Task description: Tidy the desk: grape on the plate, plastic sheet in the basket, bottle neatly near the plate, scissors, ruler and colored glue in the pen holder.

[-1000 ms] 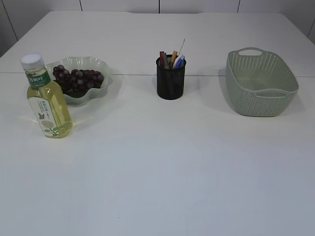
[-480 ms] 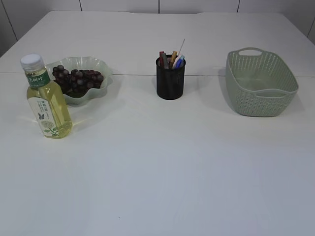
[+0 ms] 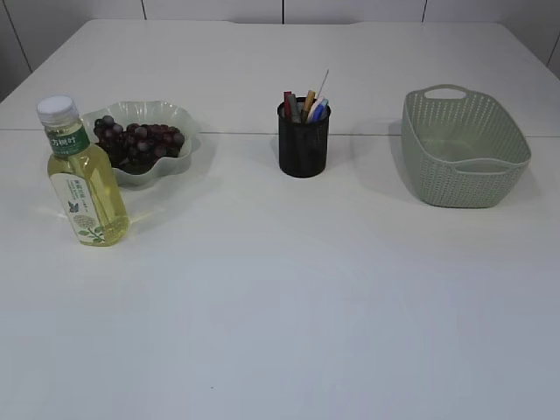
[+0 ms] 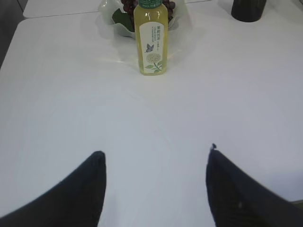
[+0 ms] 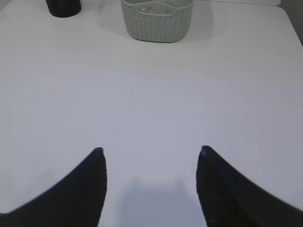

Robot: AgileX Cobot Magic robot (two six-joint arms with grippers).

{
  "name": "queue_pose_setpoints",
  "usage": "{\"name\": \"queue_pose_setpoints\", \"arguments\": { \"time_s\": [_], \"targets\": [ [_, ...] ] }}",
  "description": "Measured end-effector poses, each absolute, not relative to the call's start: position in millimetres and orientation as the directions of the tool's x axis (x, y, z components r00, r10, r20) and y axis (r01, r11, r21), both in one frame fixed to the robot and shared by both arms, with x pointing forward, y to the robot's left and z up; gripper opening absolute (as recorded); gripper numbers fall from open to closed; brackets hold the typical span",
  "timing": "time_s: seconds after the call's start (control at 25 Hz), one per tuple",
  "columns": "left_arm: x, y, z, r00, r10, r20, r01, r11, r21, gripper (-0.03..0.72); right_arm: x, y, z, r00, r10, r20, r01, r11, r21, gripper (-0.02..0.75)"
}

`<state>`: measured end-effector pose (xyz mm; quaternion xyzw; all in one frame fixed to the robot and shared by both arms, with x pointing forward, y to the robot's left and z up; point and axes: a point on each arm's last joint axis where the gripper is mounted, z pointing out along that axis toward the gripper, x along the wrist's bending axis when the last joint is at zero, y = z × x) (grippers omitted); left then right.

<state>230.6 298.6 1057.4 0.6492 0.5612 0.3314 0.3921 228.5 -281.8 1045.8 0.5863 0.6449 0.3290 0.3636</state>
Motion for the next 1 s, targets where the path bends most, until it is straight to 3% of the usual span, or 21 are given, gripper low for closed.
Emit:
{"name": "queue_pose_setpoints", "arguments": {
  "time_s": [1.0],
  "targets": [
    [230.2,295.8,1057.5,0.157,0.987,-0.041,0.472,-0.038,0.881,0.457,228.4,-282.6,1045.8,-0.042,0.995,-0.088,0.518,0.097,0.850,0.477]
  ]
}}
